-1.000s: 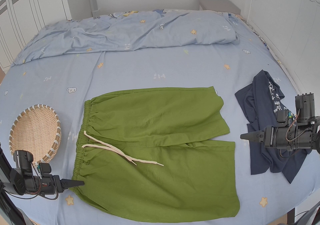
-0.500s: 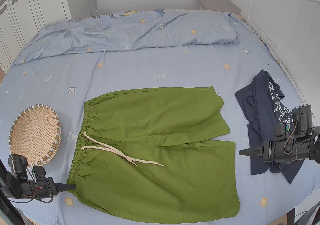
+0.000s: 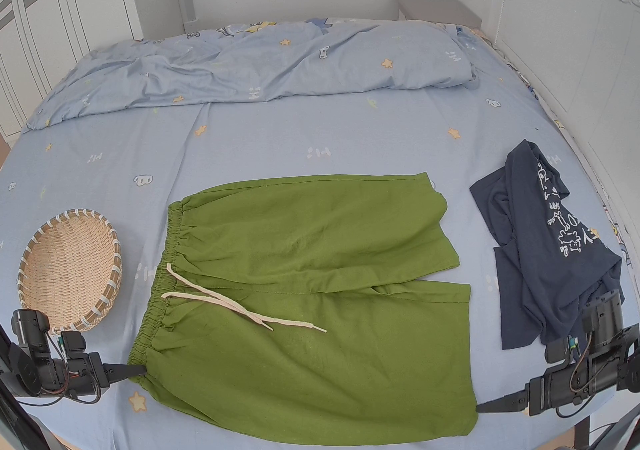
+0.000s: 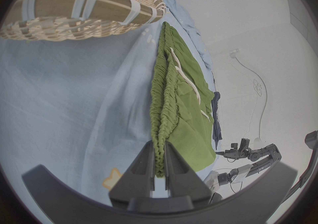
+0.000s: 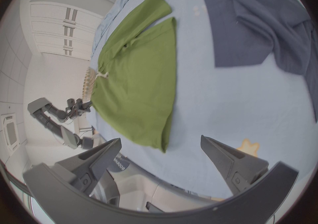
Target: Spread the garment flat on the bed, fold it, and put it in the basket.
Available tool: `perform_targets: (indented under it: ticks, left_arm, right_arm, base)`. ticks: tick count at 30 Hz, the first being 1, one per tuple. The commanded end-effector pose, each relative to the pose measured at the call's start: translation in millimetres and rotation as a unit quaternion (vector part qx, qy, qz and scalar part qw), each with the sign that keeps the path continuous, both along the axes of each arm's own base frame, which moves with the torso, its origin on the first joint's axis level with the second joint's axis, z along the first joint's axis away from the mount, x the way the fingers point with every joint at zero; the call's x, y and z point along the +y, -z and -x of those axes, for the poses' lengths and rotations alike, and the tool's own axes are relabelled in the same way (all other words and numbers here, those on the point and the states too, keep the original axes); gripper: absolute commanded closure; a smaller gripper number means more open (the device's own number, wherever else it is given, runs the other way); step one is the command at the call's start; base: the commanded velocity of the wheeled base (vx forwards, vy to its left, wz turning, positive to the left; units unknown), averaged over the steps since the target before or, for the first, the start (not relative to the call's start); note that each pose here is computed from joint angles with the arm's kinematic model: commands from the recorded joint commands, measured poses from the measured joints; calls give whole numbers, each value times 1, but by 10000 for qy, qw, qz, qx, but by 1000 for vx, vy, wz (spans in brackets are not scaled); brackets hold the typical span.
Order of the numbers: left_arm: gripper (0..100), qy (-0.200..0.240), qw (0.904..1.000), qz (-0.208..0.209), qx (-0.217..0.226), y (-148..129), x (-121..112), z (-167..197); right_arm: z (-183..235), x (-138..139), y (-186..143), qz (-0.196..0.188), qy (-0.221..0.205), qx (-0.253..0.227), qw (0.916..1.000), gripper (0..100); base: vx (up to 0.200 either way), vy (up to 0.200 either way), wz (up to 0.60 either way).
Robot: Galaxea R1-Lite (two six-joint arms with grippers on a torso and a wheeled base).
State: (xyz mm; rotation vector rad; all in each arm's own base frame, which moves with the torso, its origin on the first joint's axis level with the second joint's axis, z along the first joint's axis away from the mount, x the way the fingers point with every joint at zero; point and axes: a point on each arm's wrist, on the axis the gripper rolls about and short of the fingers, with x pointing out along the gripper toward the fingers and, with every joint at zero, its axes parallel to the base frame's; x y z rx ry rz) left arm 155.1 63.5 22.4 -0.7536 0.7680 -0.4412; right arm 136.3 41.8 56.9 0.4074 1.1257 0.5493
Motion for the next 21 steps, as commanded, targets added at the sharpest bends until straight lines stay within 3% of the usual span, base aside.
perform_targets:
  ticks: [1, 5, 10, 21]
  left_arm:
    - [100, -5, 10000, 12, 12, 1, 1, -1]
    - [100, -5, 10000, 8, 5, 1, 1, -2]
    - [100, -5, 10000, 8, 5, 1, 1, -1]
    - [100, 10, 10000, 8, 5, 1, 1, -2]
  right_arm:
    - [15, 5, 6, -159, -405, 196, 9989, 0]
    - [10, 13, 11, -329, -705, 281, 9966, 0]
    - [3, 24, 28, -256, -967, 545, 9935, 0]
    - [-2, 32, 48, -212, -1116, 600, 9917, 0]
  base:
    - [0, 0, 0]
    - [0, 0, 0]
    - [0, 0, 0]
    - [0, 0, 0]
